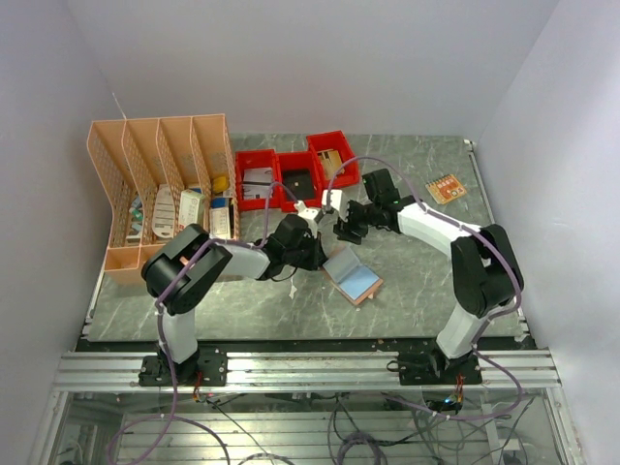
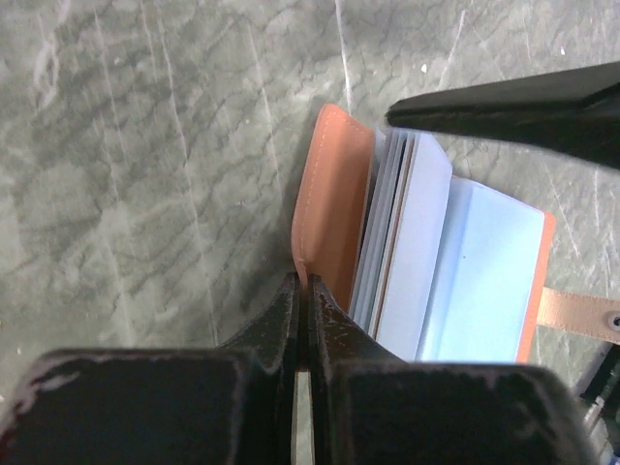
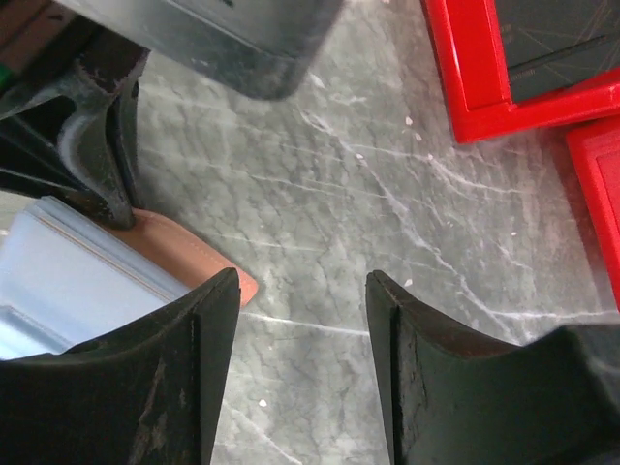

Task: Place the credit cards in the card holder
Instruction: Turn over the card slot in the card holder.

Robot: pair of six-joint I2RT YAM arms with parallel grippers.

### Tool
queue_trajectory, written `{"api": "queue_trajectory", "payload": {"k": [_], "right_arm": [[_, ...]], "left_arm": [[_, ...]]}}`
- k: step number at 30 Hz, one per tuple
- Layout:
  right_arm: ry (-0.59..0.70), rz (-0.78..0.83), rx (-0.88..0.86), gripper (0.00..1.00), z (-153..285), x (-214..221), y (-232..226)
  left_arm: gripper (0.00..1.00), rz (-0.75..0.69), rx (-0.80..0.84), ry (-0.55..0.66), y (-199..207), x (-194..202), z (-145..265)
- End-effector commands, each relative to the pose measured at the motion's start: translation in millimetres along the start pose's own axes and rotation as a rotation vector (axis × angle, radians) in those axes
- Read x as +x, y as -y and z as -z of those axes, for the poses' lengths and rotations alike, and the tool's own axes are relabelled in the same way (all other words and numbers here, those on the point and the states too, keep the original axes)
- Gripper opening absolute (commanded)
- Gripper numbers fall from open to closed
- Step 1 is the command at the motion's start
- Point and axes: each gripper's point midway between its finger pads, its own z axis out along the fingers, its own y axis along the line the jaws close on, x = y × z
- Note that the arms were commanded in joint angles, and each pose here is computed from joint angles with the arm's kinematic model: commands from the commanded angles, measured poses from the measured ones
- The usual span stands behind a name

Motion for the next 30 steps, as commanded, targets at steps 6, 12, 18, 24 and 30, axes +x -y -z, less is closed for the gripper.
{"api": "queue_trajectory", "payload": {"k": [6, 12, 18, 24, 30], "right_arm": [[0.223, -0.023, -0.376, 0.50, 72, -41, -75], [0.266, 0.040, -0.637, 0.18, 83, -24, -165], [0.092, 0.152, -0.610, 0.00, 47, -5, -193], [-0.045, 0.127, -0.498, 0.00, 31, 17, -177], [-0.186, 0.068, -0.257, 0.00, 25, 44, -134]], "left_arm": [[0.07, 0.183, -0.015, 0.006, 3, 15, 20], [0.07, 0.350, -0.028, 0.090, -2, 14, 24], [0.07, 0.540, -0.049, 0.255, -7, -3, 30], [0.07, 0.645, -0.098, 0.364, -6, -14, 33], [0.07, 0.720, -0.105, 0.432, 11, -17, 30]]}}
